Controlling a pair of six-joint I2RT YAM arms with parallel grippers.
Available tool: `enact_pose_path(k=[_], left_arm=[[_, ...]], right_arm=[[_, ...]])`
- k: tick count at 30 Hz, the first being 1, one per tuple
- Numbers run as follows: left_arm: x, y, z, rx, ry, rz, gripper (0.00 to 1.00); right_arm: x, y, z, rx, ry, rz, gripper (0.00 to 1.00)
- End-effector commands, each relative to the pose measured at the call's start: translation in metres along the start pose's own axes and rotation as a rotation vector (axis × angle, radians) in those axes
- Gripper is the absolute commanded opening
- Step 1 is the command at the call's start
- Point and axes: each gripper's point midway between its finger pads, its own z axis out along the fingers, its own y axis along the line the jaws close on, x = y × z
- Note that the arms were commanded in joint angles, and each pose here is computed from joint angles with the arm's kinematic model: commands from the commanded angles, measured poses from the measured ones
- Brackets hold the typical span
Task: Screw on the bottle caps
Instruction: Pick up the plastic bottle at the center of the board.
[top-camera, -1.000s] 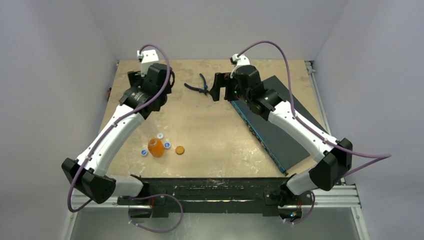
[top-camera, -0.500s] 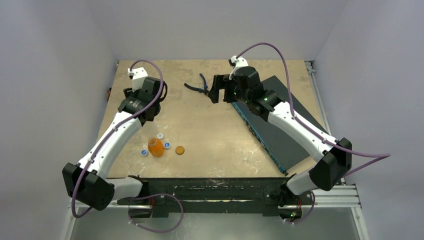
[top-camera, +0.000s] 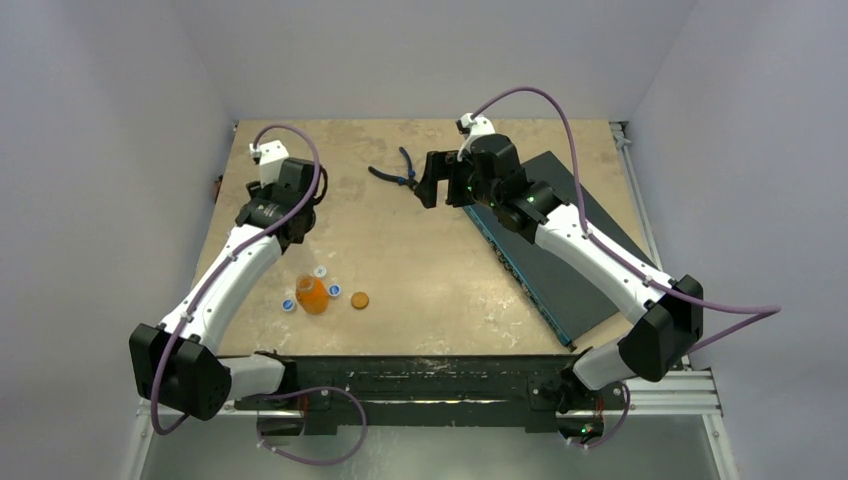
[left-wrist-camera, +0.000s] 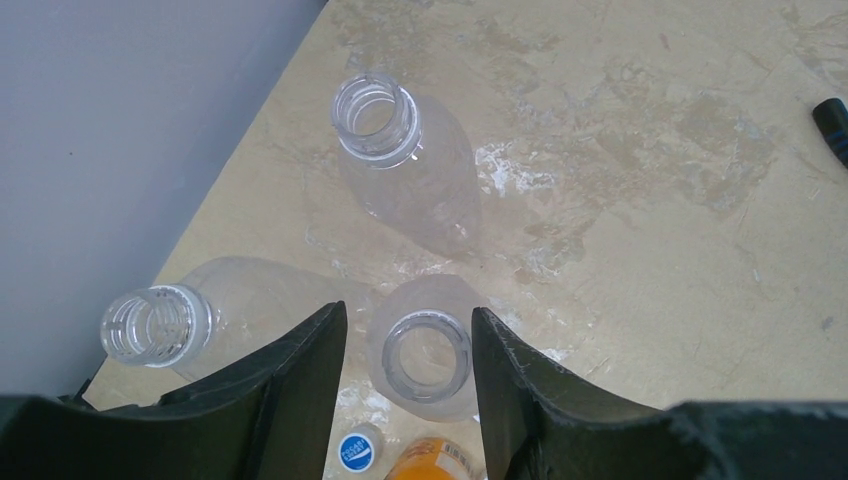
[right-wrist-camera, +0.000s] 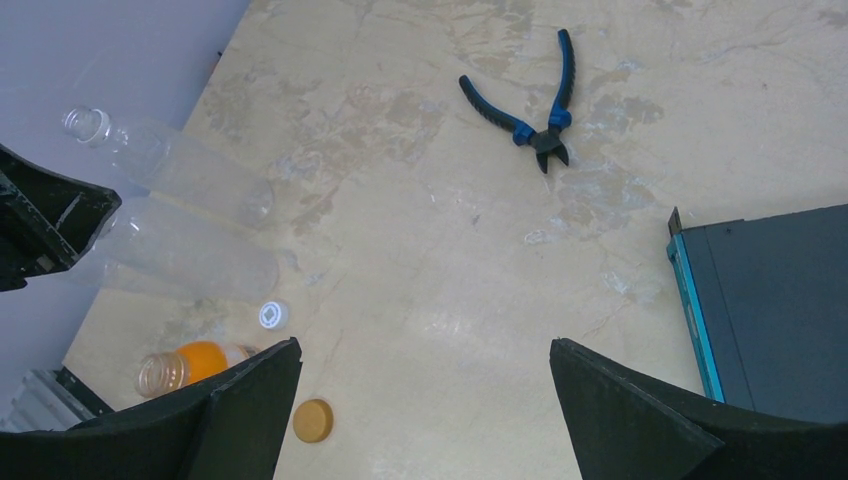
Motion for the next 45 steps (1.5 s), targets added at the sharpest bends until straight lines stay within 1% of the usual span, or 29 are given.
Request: enact_pose_path(k=[1,5,8,11,13,14,15,19,22,24,27,31,36,38,41,45], left_arm=[[-0.003,0.002,0.002,0.007,-0.013,-0.073,0.47],[0.0,0.005,0.003,0.01,-0.018,-0.086,0.45],[0.002,0.003,0.006,0.017,-0.013,-0.088,0.39],[-0.001,-0.001,0.006,0.036,-0.018,-0.087,0.21],[-0.009,-0.004,0.004,0.055,-0.035,-0.083,0.06],[-0.015,-0.006,0.002,0.069,-0.044,-0.082,0.01],[-0.02,-0.009,0.001,0.085,-0.054,-0.079,0.0],[-0.051,-0.032,-0.01,0.208,-0.098,-0.076,0.0],[-0.072,-0.06,-0.018,0.328,-0.098,-0.062,0.0],[-0.084,-0.079,-0.026,0.423,-0.098,-0.041,0.0],[-0.092,-0.113,-0.04,0.588,-0.048,0.021,0.0],[-0.089,-0.149,-0.068,0.82,0.044,0.082,0.0],[-0.097,-0.167,-0.108,1.03,0.08,0.089,0.0],[-0.096,-0.171,-0.12,1.094,0.097,0.09,0.0],[-0.093,-0.172,-0.133,1.156,0.115,0.091,0.0],[-0.094,-0.169,-0.143,1.187,0.119,0.092,0.0]], right_arm=[[-0.007,0.004,0.0,-0.02,-0.027,-0.005,0.99],[-0.005,0.003,0.0,-0.02,-0.025,-0.006,0.99],[-0.004,0.003,0.002,-0.021,-0.022,-0.008,0.99],[-0.003,0.003,0.002,-0.02,-0.02,-0.01,0.99],[-0.003,0.003,0.003,-0.027,-0.021,-0.019,0.99],[-0.004,0.004,0.003,-0.031,-0.026,-0.023,0.99],[-0.003,0.004,0.003,-0.035,-0.027,-0.027,0.99],[-0.007,0.007,0.005,-0.052,-0.046,-0.052,0.99],[-0.016,0.012,0.005,-0.073,-0.085,-0.073,0.99],[-0.02,0.022,0.002,-0.116,-0.105,-0.095,0.99],[-0.02,0.038,0.001,-0.198,-0.121,-0.132,0.99],[-0.009,0.067,-0.003,-0.34,-0.122,-0.209,0.99],[0.014,0.075,-0.003,-0.405,-0.103,-0.295,0.99],[0.019,0.076,-0.002,-0.426,-0.117,-0.326,0.99],[0.029,0.071,0.004,-0.408,-0.102,-0.358,0.99],[0.04,0.063,0.012,-0.381,-0.089,-0.368,0.99]])
